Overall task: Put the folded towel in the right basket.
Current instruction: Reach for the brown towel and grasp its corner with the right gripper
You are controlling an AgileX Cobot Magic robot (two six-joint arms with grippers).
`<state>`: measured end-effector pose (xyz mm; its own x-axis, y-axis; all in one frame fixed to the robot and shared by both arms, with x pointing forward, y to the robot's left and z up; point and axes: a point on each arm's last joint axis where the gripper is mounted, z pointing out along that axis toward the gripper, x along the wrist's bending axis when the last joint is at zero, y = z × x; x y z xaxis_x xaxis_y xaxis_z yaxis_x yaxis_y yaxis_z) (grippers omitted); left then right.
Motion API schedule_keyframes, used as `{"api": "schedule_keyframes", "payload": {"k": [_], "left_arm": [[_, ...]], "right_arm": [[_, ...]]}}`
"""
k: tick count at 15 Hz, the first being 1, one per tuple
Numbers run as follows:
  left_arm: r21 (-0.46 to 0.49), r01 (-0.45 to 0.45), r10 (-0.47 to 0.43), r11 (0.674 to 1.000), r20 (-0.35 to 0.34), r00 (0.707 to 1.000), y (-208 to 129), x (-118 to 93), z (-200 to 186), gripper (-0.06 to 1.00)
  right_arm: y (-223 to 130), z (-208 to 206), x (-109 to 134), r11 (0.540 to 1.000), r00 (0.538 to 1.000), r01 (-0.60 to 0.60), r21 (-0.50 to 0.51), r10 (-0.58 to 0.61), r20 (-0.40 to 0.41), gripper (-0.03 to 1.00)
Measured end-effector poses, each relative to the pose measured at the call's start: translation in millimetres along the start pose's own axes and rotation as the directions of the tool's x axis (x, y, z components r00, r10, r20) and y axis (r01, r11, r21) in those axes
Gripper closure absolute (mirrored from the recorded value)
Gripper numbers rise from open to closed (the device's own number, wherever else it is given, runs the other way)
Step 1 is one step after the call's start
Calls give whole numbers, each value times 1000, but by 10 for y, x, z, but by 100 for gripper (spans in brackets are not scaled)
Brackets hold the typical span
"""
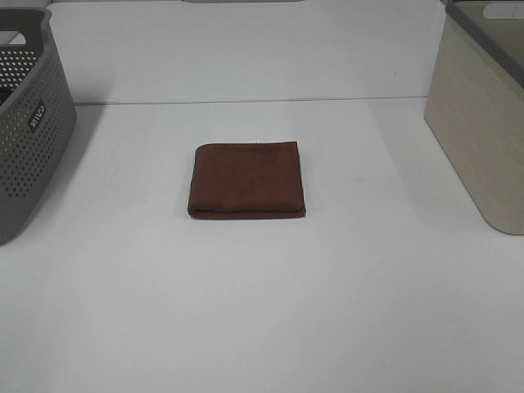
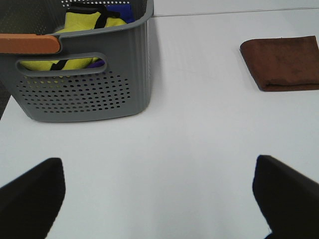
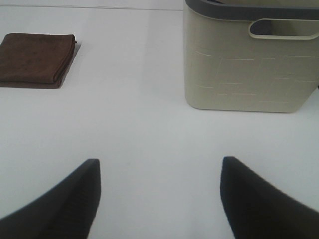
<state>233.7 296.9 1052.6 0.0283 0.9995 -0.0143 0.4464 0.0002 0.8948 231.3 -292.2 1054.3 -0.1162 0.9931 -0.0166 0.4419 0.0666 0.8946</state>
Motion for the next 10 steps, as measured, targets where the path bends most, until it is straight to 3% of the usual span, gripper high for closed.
{"api": "schedule_keyframes", "payload": {"k": [10], "left_arm": [[0,0,0,1000,0,1000,0,0,0,-3]], "right_arm": [[0,0,0,1000,1000,0,0,0,0,32]]}}
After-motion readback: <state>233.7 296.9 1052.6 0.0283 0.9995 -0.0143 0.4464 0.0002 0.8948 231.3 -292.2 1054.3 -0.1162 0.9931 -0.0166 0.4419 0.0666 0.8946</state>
